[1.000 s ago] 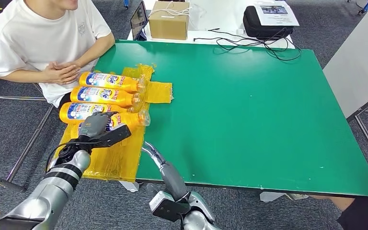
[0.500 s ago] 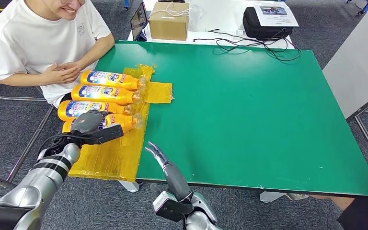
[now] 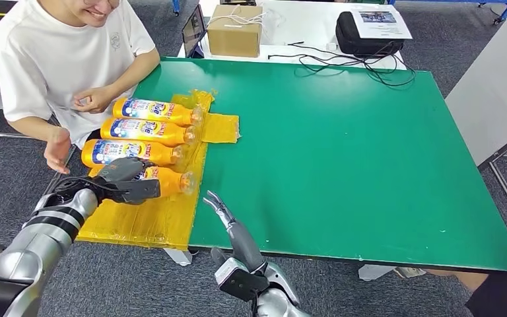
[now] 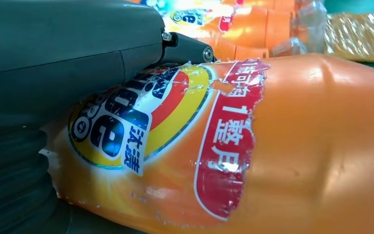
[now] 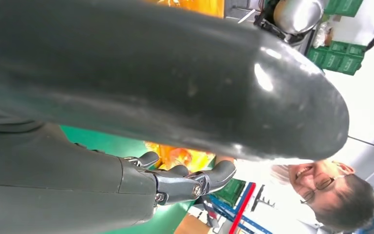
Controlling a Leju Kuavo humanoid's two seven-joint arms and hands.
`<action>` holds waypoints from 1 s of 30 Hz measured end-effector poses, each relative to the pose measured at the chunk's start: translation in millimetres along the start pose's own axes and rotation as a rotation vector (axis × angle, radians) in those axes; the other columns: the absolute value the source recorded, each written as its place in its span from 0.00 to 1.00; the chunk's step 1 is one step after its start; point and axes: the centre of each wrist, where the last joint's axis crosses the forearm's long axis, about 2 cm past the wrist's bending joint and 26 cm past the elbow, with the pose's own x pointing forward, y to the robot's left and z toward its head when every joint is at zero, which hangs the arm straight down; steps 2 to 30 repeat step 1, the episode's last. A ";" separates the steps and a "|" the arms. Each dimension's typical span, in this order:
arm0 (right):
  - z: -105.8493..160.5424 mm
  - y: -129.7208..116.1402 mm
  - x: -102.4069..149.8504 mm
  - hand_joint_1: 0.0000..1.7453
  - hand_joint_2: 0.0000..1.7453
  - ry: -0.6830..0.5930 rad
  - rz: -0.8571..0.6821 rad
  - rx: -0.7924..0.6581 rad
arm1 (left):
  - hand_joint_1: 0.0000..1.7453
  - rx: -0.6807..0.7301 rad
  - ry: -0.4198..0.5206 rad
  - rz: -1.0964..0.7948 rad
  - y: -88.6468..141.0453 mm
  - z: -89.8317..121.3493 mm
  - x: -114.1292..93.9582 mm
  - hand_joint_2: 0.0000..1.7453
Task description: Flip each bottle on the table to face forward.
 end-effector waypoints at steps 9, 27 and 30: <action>-0.5 -0.2 0.1 0.00 0.00 -0.001 0.000 0.000 | 0.31 -0.006 -0.004 0.004 0.5 1.0 -1.3 1.00; -0.5 -0.2 0.1 0.00 0.00 -0.001 0.000 0.000 | 0.31 -0.006 -0.004 0.004 0.5 1.0 -1.3 1.00; -0.5 -0.2 0.1 0.00 0.00 -0.001 0.000 0.000 | 0.31 -0.006 -0.004 0.004 0.5 1.0 -1.3 1.00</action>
